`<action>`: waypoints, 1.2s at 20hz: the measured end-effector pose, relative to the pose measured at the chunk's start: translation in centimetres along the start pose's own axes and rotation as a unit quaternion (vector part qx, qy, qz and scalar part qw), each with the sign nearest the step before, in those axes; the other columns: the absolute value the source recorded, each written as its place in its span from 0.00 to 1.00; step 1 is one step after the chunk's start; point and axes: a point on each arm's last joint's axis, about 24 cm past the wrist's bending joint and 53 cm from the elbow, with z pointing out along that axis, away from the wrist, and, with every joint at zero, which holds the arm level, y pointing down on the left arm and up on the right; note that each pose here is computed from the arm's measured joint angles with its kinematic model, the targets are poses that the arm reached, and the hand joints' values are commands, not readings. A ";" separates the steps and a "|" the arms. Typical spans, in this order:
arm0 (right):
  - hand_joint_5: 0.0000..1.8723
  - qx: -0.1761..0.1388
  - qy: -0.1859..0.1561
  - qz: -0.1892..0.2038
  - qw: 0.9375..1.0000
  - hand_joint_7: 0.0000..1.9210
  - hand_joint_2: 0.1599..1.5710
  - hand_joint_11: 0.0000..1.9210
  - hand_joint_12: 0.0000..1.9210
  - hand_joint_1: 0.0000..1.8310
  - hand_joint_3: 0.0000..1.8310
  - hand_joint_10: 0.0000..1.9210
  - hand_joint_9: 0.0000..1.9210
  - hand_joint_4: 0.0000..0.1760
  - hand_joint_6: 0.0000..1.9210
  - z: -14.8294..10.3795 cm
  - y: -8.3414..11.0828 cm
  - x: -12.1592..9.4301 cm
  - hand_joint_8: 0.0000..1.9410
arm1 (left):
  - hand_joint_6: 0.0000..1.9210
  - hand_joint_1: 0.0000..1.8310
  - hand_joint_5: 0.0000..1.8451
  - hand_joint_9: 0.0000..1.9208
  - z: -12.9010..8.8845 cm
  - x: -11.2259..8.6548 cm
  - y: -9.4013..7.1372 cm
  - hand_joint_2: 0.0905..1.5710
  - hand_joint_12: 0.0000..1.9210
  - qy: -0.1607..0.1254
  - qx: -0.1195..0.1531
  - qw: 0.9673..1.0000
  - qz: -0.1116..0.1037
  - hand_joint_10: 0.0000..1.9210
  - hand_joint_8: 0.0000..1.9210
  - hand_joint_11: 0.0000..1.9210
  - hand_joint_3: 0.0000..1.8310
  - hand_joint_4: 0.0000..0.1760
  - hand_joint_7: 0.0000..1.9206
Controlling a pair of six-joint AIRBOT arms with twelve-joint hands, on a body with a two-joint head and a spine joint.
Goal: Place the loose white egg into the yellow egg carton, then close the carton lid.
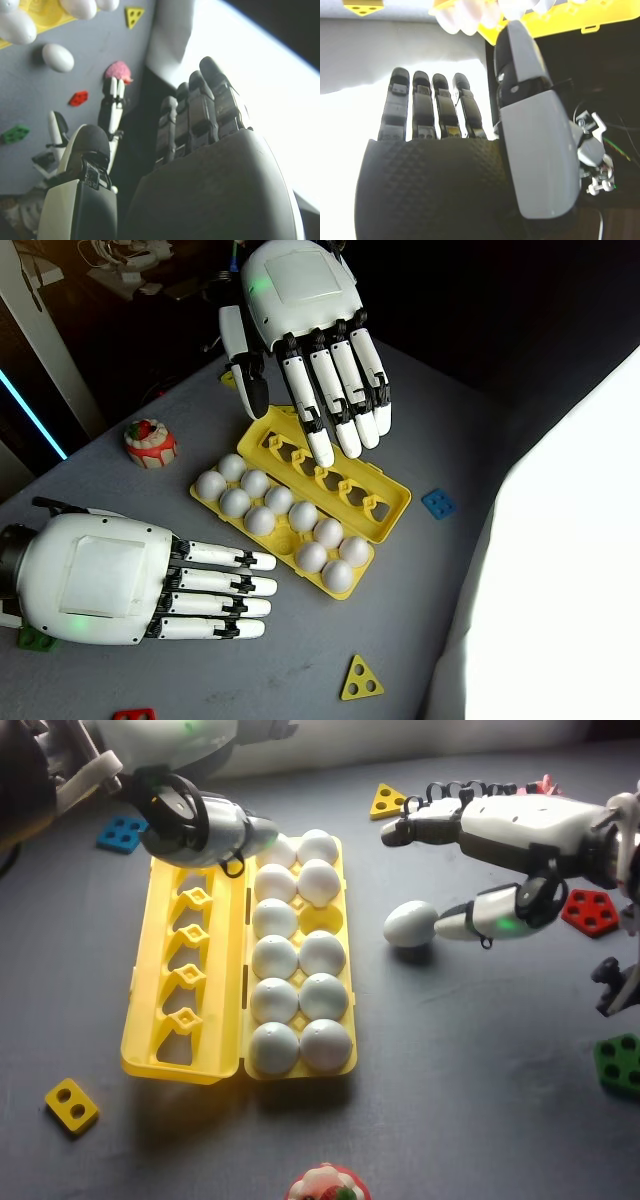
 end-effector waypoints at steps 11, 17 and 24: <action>0.00 0.022 0.001 -0.010 1.000 0.03 0.72 0.00 0.00 0.62 0.00 0.00 0.00 0.00 0.46 2.4 -2.5 2.0 0.01 | 0.00 0.22 0.08 0.10 -0.3 0.7 0.1 0.84 0.35 0.000 -0.013 0.999 0.031 0.00 0.00 0.00 0.00 0.11 0.10; 0.00 0.017 0.003 -0.010 1.000 0.01 0.73 0.00 0.00 0.59 0.00 0.00 0.00 0.05 0.28 3.3 -2.2 3.4 0.00 | 0.00 0.22 0.09 0.10 0.0 2.3 0.9 0.84 0.37 0.035 -0.010 0.999 -0.038 0.00 0.00 0.00 0.00 0.11 0.10; 0.00 0.031 -0.005 -0.017 0.999 0.00 0.72 0.00 0.00 0.60 0.00 0.00 0.00 0.02 0.29 3.9 -3.9 3.2 0.00 | 0.00 0.21 0.09 0.10 -0.1 1.1 2.3 0.84 0.36 0.022 -0.049 0.997 -0.063 0.00 0.00 0.00 0.00 0.15 0.10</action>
